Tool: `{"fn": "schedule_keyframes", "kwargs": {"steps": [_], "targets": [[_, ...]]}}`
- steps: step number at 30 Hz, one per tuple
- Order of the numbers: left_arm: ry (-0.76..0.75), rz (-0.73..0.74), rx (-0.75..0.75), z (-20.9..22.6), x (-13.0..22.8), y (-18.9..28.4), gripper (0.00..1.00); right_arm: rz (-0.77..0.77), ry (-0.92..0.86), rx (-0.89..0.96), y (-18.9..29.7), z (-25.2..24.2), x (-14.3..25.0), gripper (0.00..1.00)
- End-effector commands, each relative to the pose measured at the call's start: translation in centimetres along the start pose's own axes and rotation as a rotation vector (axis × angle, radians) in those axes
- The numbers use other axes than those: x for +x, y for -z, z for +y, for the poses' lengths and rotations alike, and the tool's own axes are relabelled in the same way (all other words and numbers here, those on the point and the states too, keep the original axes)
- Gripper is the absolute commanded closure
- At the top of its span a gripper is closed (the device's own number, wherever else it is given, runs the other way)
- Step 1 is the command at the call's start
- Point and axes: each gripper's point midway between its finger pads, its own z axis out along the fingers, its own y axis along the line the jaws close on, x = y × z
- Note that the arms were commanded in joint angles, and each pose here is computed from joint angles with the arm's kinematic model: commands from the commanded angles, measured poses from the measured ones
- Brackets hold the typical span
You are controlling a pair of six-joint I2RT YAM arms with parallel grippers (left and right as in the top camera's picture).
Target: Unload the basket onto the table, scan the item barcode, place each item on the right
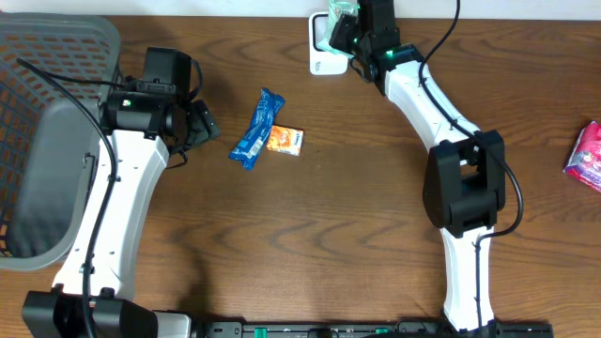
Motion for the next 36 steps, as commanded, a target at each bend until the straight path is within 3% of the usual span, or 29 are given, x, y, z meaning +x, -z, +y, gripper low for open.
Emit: {"fn": "schedule_keyframes", "kwargs": {"steps": [1,5,10,16,21,27,36], "targets": [[0.005,-0.009,-0.018,0.4,0.0,0.1,0.02,-0.050,0.038,0.002,1.5,-0.3,-3.2,0.99],[0.005,-0.009,-0.018,0.4,0.0,0.1,0.02,-0.079,0.003,0.069,4.6,-3.3,-6.6,0.99],[0.005,-0.009,-0.018,0.4,0.0,0.1,0.02,-0.069,-0.063,0.296,9.1,-11.6,-9.2,0.99],[0.005,-0.009,-0.018,0.4,0.0,0.1,0.02,0.052,-0.154,0.658,15.3,-24.7,-8.1,0.99],[0.005,-0.009,-0.018,0.4,0.0,0.1,0.02,0.125,-0.268,0.762,19.5,-31.7,-7.1,0.99],[0.005,-0.009,-0.018,0.4,0.0,0.1,0.02,0.218,-0.184,0.381,17.5,-28.3,-7.3,0.99],[0.005,-0.009,-0.018,0.4,0.0,0.1,0.02,0.180,0.020,0.055,11.1,-14.4,-7.0,0.99]]}}
